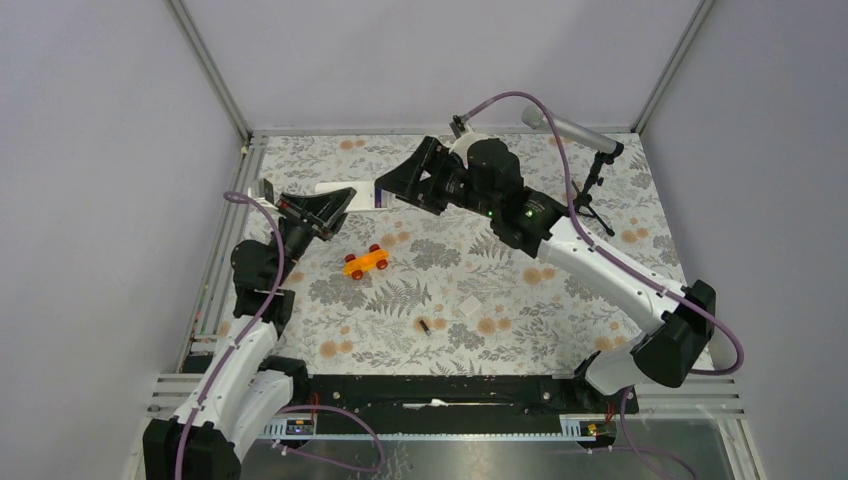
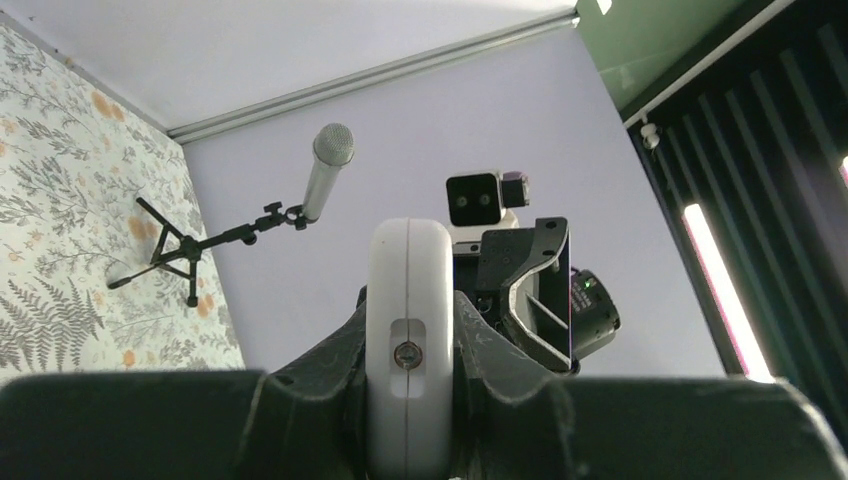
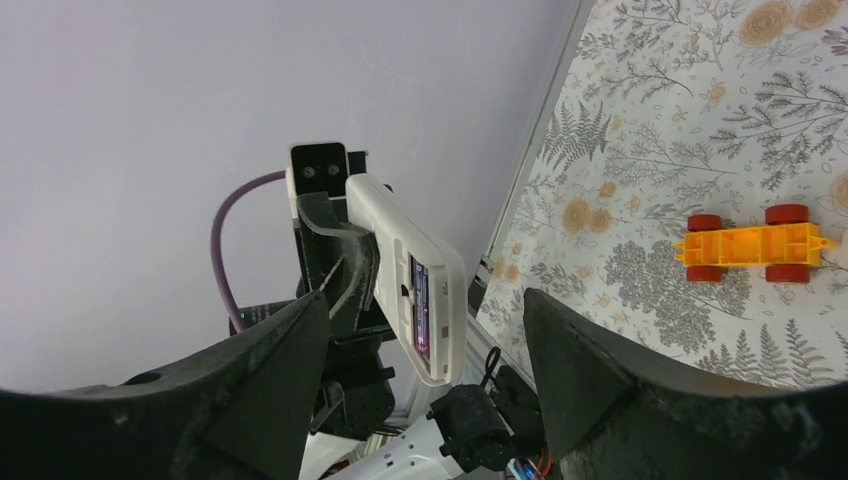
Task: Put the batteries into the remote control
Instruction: Load the battery into the remote control, then pick up the battery from the center of the board.
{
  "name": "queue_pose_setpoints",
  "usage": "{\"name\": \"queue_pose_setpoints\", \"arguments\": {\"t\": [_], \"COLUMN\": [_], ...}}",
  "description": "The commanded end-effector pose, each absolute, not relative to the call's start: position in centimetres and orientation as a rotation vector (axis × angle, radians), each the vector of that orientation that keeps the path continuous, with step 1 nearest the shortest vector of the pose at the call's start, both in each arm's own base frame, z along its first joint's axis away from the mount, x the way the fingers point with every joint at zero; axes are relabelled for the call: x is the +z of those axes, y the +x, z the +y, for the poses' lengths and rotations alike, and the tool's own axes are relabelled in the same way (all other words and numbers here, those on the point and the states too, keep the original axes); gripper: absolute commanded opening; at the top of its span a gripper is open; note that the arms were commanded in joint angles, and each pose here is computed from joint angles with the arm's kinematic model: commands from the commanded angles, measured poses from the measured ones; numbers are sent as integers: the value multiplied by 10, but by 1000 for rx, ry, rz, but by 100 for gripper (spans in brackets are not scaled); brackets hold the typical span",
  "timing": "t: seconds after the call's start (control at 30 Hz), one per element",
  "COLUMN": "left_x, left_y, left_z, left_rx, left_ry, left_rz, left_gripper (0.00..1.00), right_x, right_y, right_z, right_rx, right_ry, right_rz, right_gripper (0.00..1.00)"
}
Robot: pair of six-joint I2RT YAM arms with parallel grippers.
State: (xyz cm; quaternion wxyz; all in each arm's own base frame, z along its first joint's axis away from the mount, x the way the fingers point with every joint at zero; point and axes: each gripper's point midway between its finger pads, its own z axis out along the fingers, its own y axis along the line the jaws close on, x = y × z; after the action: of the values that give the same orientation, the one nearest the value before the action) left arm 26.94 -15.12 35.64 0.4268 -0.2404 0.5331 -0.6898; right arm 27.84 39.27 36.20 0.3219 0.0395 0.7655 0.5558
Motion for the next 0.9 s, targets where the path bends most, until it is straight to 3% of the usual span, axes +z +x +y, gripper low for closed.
{"name": "queue_pose_setpoints", "arguments": {"t": [0.0, 0.17, 0.4, 0.6, 0.77, 0.87], "left_x": [387, 357, 306, 303, 301, 302], "left_y": [252, 259, 267, 261, 259, 256], "left_z": [-159, -152, -98, -85, -63, -60], "left_rx": [-1665, -1364, -873, -784, -681, -666], "left_ry": [-338, -265, -405, -437, -543, -556], "left_rz": [1303, 1467, 1696, 1699, 1684, 1678], "left_gripper": [0, 0, 0, 0, 0, 0], "right_x": [364, 333, 213, 112, 67, 51], "right_y": [268, 268, 241, 188, 180, 174], "right_z": [376, 337, 296, 315, 323, 326], "right_rx": [1393, 1128, 749, 504, 361, 320], "right_ry": [-31, -56, -362, -727, -729, -789], "right_rz": [2002, 2077, 2417, 2585, 2686, 2708], "right_gripper": [77, 77, 75, 69, 52, 49]}}
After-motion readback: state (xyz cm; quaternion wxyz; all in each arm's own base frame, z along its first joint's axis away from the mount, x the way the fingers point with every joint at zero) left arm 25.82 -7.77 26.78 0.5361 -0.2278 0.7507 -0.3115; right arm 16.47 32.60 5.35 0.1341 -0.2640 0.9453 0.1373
